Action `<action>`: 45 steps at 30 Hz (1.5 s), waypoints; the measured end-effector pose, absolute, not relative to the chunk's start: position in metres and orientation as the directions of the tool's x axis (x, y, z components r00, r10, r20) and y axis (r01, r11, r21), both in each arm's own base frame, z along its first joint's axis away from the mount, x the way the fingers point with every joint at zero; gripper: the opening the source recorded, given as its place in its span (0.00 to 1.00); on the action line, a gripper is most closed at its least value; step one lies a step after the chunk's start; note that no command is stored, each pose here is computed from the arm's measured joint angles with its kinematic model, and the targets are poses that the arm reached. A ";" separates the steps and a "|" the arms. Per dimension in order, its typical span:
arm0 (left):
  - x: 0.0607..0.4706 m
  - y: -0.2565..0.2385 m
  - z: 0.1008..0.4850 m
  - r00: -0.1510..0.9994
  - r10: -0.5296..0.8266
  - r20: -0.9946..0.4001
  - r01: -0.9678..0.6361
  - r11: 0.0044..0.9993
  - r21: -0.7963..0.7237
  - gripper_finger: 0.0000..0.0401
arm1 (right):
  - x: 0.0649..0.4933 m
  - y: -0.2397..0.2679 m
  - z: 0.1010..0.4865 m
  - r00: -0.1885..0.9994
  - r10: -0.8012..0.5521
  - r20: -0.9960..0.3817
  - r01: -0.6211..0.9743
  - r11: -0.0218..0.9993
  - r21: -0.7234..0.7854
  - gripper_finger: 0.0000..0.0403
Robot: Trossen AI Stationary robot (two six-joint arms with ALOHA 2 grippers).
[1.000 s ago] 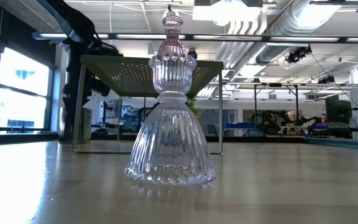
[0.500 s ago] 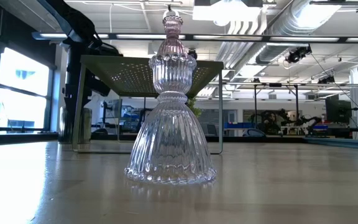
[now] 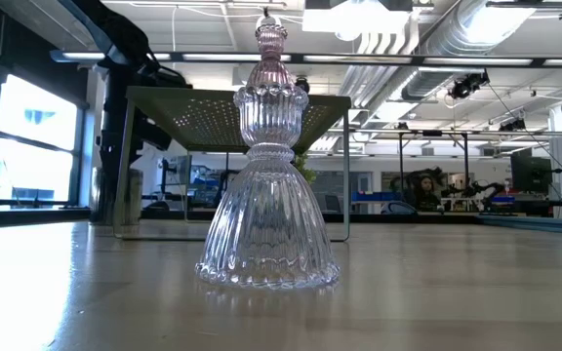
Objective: Pick & Place candle stick holders
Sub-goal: Put the top brown scented candle on the shelf
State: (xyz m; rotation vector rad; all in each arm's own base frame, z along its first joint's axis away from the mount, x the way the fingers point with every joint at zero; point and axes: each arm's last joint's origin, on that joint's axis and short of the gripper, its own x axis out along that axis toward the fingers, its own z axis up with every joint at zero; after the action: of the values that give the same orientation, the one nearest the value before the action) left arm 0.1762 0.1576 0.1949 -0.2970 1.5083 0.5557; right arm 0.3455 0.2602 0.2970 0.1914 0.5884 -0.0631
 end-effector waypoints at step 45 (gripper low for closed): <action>0.120 0.109 0.345 0.043 0.319 -0.947 -0.605 0.762 0.230 0.89 | 0.346 0.260 0.297 0.834 -0.018 -0.552 0.111 0.984 0.136 0.52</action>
State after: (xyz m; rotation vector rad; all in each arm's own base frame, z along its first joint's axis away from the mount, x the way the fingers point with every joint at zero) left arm 0.1202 0.1089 0.3450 -0.2590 1.3542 0.7186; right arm 0.3456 0.2598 0.2972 0.1656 0.5816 -0.0684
